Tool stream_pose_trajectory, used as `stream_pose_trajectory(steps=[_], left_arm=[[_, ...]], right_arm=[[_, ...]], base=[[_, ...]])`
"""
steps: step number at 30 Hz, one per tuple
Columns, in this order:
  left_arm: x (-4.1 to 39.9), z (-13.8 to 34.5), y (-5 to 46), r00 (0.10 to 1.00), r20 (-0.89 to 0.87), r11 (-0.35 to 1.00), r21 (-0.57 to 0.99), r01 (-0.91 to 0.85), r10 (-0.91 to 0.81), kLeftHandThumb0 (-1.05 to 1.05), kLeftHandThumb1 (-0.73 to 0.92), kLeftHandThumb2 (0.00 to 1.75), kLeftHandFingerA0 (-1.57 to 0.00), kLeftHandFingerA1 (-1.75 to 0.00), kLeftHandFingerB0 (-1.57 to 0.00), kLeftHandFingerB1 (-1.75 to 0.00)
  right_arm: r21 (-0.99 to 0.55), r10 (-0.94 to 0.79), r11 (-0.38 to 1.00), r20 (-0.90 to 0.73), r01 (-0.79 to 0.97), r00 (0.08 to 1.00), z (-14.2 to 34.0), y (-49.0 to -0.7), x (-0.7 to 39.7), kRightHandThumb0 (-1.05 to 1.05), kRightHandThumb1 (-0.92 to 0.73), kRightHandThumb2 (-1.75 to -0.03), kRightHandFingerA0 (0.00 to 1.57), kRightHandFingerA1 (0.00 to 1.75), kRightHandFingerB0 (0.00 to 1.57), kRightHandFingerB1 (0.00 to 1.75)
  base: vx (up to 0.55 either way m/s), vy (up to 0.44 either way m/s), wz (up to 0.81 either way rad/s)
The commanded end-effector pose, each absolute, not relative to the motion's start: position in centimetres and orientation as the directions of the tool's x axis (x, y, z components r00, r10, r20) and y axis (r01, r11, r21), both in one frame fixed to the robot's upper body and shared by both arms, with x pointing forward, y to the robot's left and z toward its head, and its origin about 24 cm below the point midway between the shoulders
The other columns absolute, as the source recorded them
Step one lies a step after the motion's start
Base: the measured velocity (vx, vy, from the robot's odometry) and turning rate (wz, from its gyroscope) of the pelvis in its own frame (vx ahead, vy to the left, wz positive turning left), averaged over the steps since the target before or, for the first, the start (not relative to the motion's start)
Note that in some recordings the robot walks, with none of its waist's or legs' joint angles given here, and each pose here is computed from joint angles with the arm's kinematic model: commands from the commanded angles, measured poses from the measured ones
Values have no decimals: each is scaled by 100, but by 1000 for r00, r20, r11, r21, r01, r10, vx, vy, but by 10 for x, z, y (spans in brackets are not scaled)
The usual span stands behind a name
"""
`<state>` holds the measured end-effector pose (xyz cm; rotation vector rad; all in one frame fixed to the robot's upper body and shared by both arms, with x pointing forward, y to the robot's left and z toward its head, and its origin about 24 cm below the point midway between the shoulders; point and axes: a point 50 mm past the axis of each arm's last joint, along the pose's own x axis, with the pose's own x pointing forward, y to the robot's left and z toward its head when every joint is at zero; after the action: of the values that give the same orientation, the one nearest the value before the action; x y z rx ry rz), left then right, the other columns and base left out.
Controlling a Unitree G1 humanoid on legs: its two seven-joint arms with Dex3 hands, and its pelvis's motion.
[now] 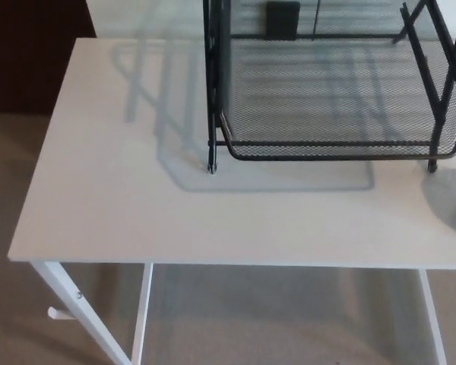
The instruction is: The robot walks towards a desk on which a file tray is kept in the middle and a toilet paper roll is kept on its right. The robot uses its right hand to hook on finger in the gap of the roll and grabs it, lifts it and places it on the tray.
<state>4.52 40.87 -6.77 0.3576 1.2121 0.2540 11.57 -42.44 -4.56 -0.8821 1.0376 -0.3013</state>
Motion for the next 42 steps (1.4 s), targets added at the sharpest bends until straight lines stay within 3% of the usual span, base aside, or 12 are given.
stream_pose_trajectory(steps=[1,3,7,8,10,12,13,15,16,17,19,42], left_arm=[[49,-63,412,355,-853,909,417,20,384,-76,91,71,-28,-41,-26,-35],[49,-62,412,364,-850,907,421,31,382,-69,92,72,-24,-38,-24,-34],[47,-62,411,365,-849,907,421,30,382,-71,92,71,-26,-38,-23,-33],[48,-62,411,360,-852,912,411,10,380,-70,92,70,-25,-37,-23,-33],[47,-64,411,356,-852,912,411,0,384,-71,92,71,-25,-38,-24,-34],[46,-64,412,357,-851,912,411,-1,384,-70,92,70,-25,-37,-24,-33],[46,-63,413,359,-849,910,415,-3,388,-69,92,70,-27,-38,-23,-34],[47,-59,416,366,-841,909,416,-32,398,-66,92,68,-28,-39,-26,-35],[47,-58,417,378,-835,908,418,-38,400,-67,92,70,-37,-40,-24,-34],[50,-56,418,374,-839,915,393,-87,396,-70,76,100,-29,-50,-19,-44],[56,-50,423,395,-824,913,388,-127,405,-71,74,99,-30,-50,-17,-43],[77,-27,441,431,-790,897,419,-140,437,-73,75,101,-30,-50,-14,-43]], right_arm=[[-761,-608,627,-610,-164,508,-43,-427,116,-72,-68,-102,52,60,32,50],[-690,-621,723,-639,18,453,-36,-437,114,-50,-76,-63,57,42,50,36],[-702,-489,575,-706,-420,512,-34,-426,133,-71,-62,-93,27,51,3,29],[-680,-635,729,-634,72,441,-35,-440,107,-38,-77,-63,61,49,52,42],[-667,-647,734,-628,130,432,-35,-441,106,-38,-77,-63,61,49,52,42],[-672,-494,719,-673,-177,550,-35,-427,129,-77,-67,-99,32,51,17,42],[-575,-408,790,-752,-211,518,-28,-429,135,-37,-48,-105,1,48,0,49],[-523,-360,821,-785,-227,505,-26,-428,138,-37,-48,-105,1,48,0,49],[-756,-630,642,-616,-129,474,-43,-431,110,-74,-76,-63,59,76,37,33],[-625,-513,779,-686,-55,516,-33,-433,125,-81,-51,-88,4,38,9,34],[-517,-423,855,-736,-36,529,-19,-439,128,-79,-53,-88,0,12,8,19],[-668,-504,684,-723,-293,471,-39,-428,118,-71,-59,-94,3,38,4,23]], base=[[-6,-42,8],[-4,-32,-20],[-17,-46,9],[-45,-81,7],[-5,-197,4],[-30,-273,8],[-74,-385,12],[-54,-430,44],[-59,-447,-3],[-26,-551,39],[15,-387,4],[49,63,0]])
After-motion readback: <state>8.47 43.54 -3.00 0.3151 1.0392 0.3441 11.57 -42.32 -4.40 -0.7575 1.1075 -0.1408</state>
